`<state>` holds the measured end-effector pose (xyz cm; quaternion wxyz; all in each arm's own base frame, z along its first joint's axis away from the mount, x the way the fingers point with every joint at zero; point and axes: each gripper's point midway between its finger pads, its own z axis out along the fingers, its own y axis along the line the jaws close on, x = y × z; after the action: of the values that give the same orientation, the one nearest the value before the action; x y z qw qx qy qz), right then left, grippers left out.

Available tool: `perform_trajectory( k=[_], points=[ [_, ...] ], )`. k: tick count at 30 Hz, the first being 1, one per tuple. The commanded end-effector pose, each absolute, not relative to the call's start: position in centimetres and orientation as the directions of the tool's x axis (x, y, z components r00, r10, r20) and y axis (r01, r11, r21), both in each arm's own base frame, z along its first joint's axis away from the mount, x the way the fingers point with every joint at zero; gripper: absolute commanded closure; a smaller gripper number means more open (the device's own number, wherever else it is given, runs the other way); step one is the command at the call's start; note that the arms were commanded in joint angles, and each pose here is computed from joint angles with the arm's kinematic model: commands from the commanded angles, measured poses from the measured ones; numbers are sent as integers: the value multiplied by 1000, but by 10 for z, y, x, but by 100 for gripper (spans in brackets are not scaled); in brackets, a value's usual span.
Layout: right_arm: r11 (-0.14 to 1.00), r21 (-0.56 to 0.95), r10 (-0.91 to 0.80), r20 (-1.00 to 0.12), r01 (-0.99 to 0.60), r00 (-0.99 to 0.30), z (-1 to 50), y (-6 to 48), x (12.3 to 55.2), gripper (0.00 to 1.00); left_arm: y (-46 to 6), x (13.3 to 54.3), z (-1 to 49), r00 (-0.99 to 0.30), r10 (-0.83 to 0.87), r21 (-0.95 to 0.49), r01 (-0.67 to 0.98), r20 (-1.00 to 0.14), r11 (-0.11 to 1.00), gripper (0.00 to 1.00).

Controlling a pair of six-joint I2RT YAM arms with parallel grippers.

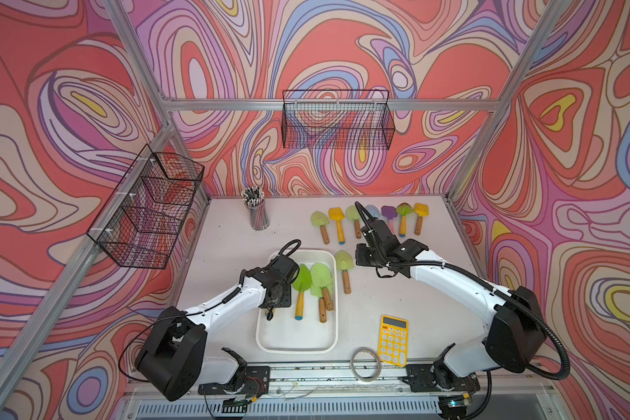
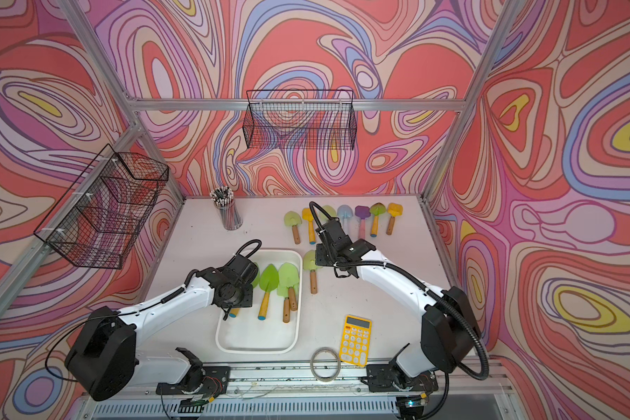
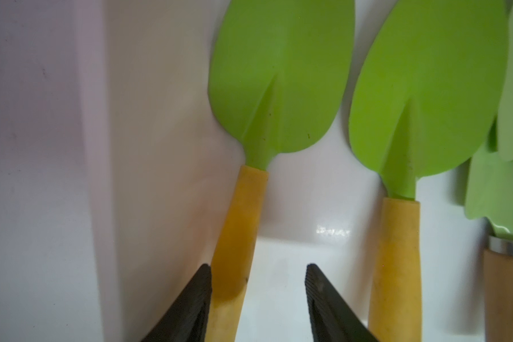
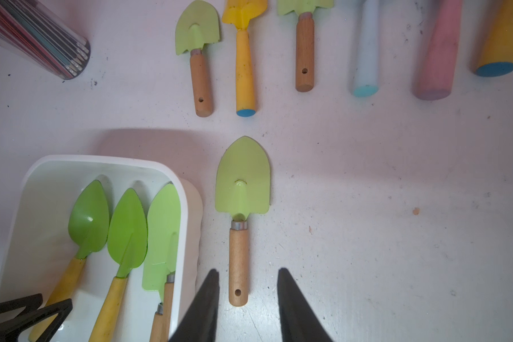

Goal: Take the shovel out of the storage box
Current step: Pick up the shovel from the storage box.

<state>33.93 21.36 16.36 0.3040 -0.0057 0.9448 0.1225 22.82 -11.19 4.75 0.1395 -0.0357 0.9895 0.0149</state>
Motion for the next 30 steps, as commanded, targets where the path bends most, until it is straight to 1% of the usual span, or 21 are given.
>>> perform_trajectory(
  k=[1,9,12,18,22,26,29,30],
  points=[
    [978,193,46,-578,-81,-814,161,205,332,65,-103,211,36,-968,-79,86,-102,-238,991,46],
    [976,197,38,-579,-95,-815,159,205,329,67,-102,200,32,-967,-90,100,-116,-237,988,47],
    [974,204,38,-573,-97,-819,155,206,328,68,-102,198,31,-968,-91,101,-117,-235,988,53],
    [971,216,41,-568,-101,-822,152,208,327,69,-102,202,31,-968,-73,126,-106,-240,986,62],
    [970,219,43,-571,-102,-820,154,208,326,70,-103,204,32,-969,-64,133,-98,-237,986,64],
    [970,219,41,-579,-107,-814,157,207,326,70,-104,204,28,-973,-55,136,-87,-225,987,69],
    [970,219,42,-583,-107,-812,159,206,326,73,-104,204,27,-974,-50,139,-82,-221,987,70],
    [969,221,42,-583,-109,-811,160,207,326,75,-106,205,27,-974,-49,133,-80,-223,988,72]
  ],
)
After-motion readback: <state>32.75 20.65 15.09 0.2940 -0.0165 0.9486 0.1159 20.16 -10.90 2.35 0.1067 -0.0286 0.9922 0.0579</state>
